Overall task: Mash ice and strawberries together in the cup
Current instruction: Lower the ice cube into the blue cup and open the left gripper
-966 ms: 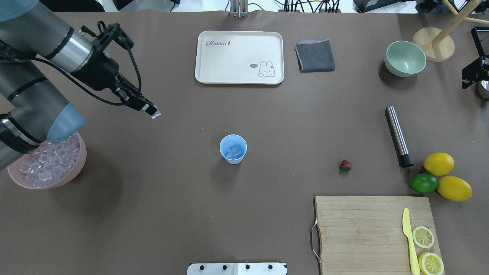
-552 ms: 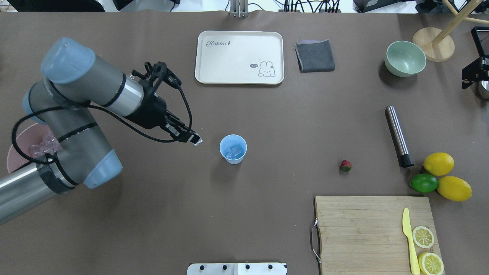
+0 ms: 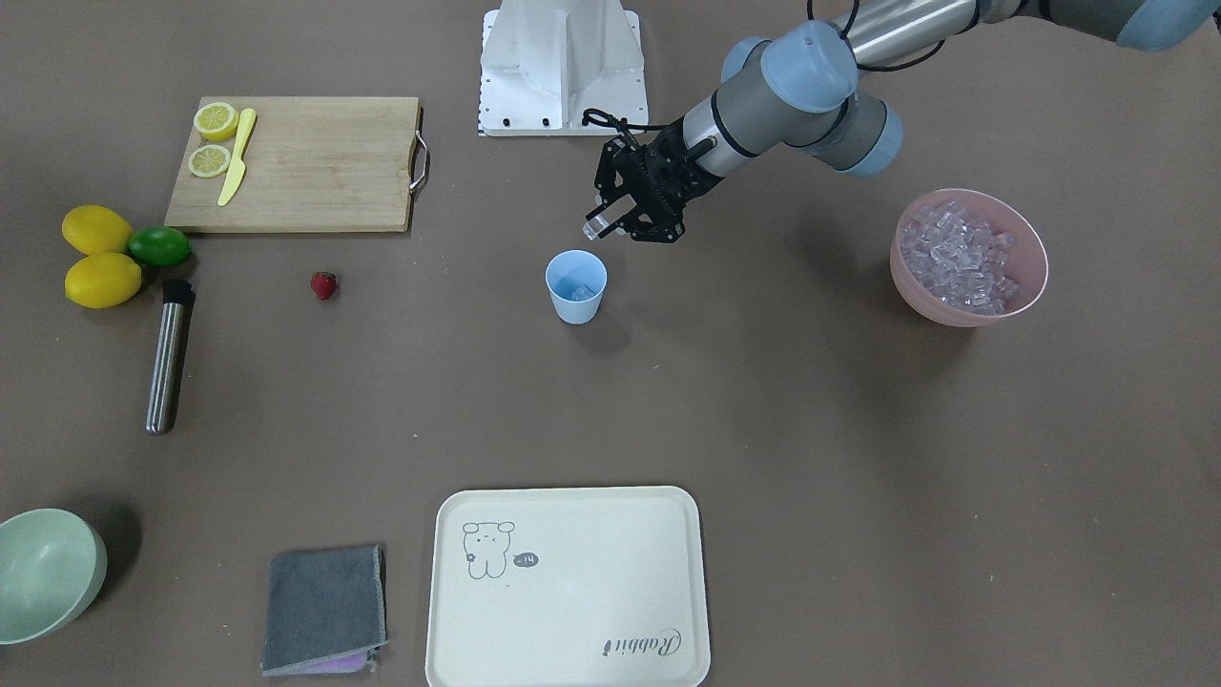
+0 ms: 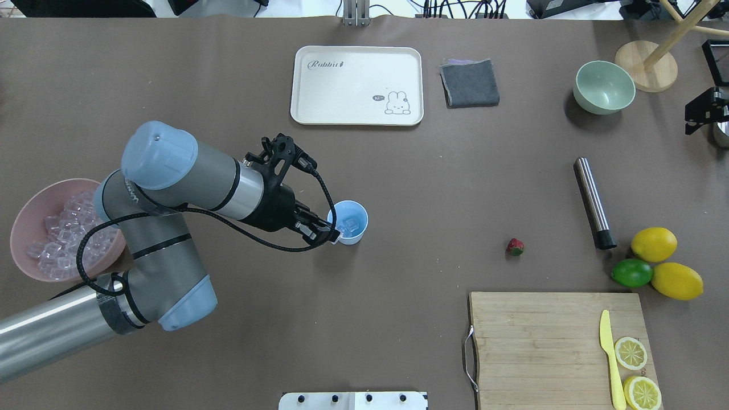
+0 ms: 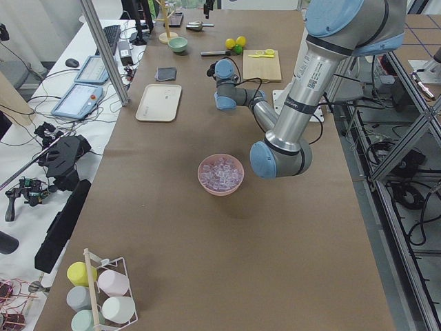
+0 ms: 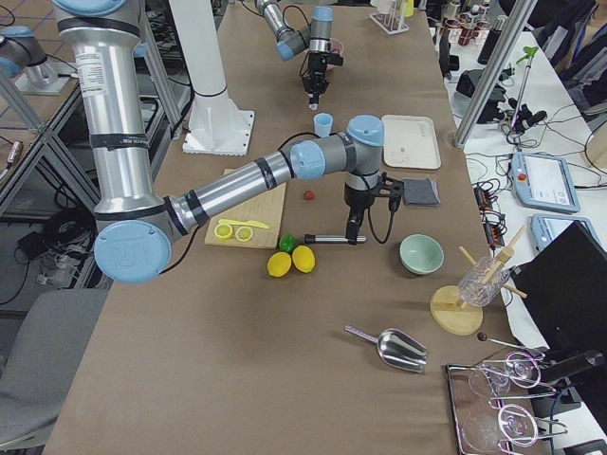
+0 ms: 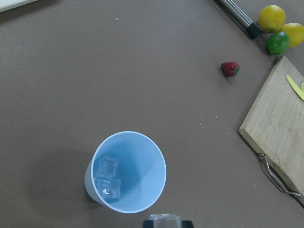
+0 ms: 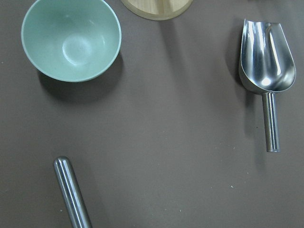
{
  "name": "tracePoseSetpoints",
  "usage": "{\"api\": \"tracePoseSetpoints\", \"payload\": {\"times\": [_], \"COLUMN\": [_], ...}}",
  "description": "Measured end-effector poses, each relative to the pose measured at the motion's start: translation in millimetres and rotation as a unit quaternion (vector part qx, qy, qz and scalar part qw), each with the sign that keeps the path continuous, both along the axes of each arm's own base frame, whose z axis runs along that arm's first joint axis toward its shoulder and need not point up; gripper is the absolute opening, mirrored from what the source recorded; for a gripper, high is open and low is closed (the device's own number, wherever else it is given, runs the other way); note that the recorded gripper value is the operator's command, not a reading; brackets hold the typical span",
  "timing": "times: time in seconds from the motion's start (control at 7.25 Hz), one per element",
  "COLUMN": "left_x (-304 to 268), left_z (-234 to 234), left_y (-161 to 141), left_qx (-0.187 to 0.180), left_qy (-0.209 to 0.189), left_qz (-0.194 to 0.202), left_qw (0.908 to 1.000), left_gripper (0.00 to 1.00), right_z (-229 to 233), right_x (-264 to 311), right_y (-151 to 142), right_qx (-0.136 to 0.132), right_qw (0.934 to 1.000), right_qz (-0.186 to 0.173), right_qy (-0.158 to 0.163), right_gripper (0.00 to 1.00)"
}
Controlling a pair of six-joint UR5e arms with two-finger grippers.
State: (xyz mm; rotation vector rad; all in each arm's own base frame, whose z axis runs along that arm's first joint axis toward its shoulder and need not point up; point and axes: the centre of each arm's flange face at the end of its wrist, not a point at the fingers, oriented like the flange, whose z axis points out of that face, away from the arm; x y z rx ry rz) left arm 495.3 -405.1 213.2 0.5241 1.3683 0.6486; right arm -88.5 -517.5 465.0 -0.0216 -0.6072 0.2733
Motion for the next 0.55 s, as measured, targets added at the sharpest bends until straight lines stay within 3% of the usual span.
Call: {"api": "tracePoseSetpoints", "payload": {"times": [0.55], "left_x": [27], "left_z": [-9], "left_y": [-20], "left_qx": [0.004], "left_qy": [-0.010], "left_qz": [-0.027], "left_qw": [0.9996], "left_gripper": [0.00], "right_z": [-2], "right_x": [-2], "right_y": [2], "right_qx": [0.001], "right_qw": [1.0000], "right_qz": [-0.002], "right_qy": [-0.001], "right_gripper": [1.00]}}
